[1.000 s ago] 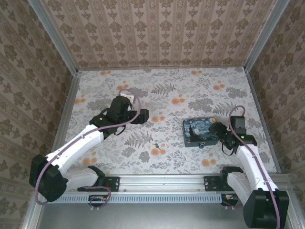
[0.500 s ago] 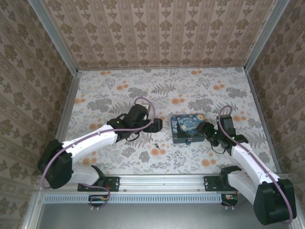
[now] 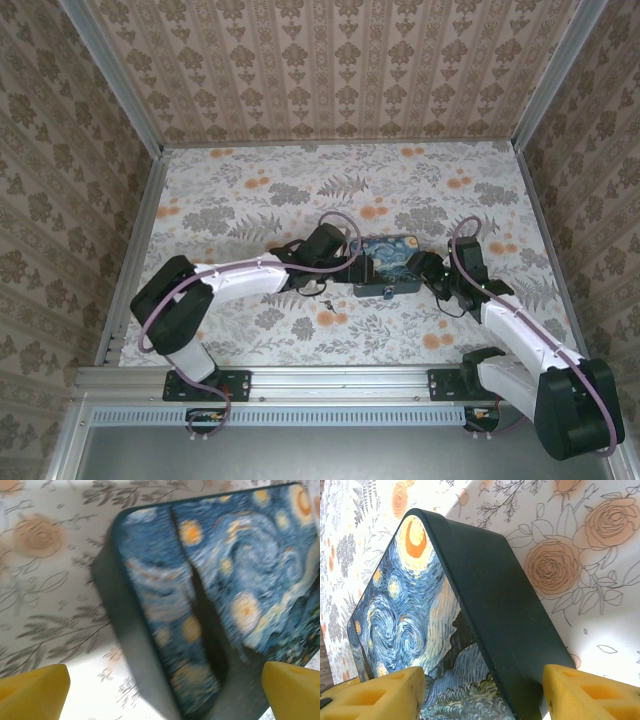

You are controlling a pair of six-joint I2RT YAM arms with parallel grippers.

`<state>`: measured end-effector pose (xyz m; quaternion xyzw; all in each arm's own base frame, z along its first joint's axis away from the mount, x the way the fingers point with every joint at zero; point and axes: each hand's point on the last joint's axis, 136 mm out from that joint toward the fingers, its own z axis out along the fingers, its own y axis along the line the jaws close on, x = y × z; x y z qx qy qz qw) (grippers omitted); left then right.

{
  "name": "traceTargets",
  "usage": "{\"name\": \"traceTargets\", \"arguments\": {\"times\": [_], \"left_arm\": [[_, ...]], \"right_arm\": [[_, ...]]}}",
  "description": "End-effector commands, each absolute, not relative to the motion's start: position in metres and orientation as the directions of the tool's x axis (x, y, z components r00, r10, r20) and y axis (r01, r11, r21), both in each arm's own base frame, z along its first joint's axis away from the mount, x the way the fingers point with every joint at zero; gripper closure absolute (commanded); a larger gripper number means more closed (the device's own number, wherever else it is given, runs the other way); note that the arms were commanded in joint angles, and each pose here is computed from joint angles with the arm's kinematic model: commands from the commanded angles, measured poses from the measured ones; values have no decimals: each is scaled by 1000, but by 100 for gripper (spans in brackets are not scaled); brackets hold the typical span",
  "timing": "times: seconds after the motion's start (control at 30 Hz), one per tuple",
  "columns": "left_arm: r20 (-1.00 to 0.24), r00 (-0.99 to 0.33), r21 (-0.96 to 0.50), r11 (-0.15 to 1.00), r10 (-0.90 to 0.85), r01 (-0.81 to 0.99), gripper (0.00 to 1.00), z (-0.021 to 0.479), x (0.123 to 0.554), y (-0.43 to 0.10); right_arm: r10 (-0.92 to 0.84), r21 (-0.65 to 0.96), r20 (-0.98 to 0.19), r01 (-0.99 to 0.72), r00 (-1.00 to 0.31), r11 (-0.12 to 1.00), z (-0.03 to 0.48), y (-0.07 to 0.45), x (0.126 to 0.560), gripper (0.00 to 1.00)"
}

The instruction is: Unlock the padlock with the key

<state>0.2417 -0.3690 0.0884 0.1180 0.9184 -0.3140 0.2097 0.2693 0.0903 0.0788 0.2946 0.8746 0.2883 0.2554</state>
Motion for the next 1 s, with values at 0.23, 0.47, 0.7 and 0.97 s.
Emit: {"name": "traceTargets", "arguments": {"times": [0.23, 0.47, 0.7, 0.97], "left_arm": [[-442, -896, -658, 691, -35, 298, 0, 108, 282, -382], [-447, -891, -652, 711, -77, 265, 0, 106, 306, -357], [-440, -891, -650, 725, -113, 229, 0, 99, 322, -340], [-443, -884, -648, 735, -150, 200, 0, 93, 333, -328]], "right_arm": [[648, 692, -263, 329, -715, 643, 81, 117, 289, 42], [613, 696, -266, 292, -744, 656, 81, 148, 315, 43], [593, 699, -261, 274, -762, 660, 79, 172, 339, 42], [583, 700, -262, 264, -769, 663, 78, 180, 355, 37]]}}
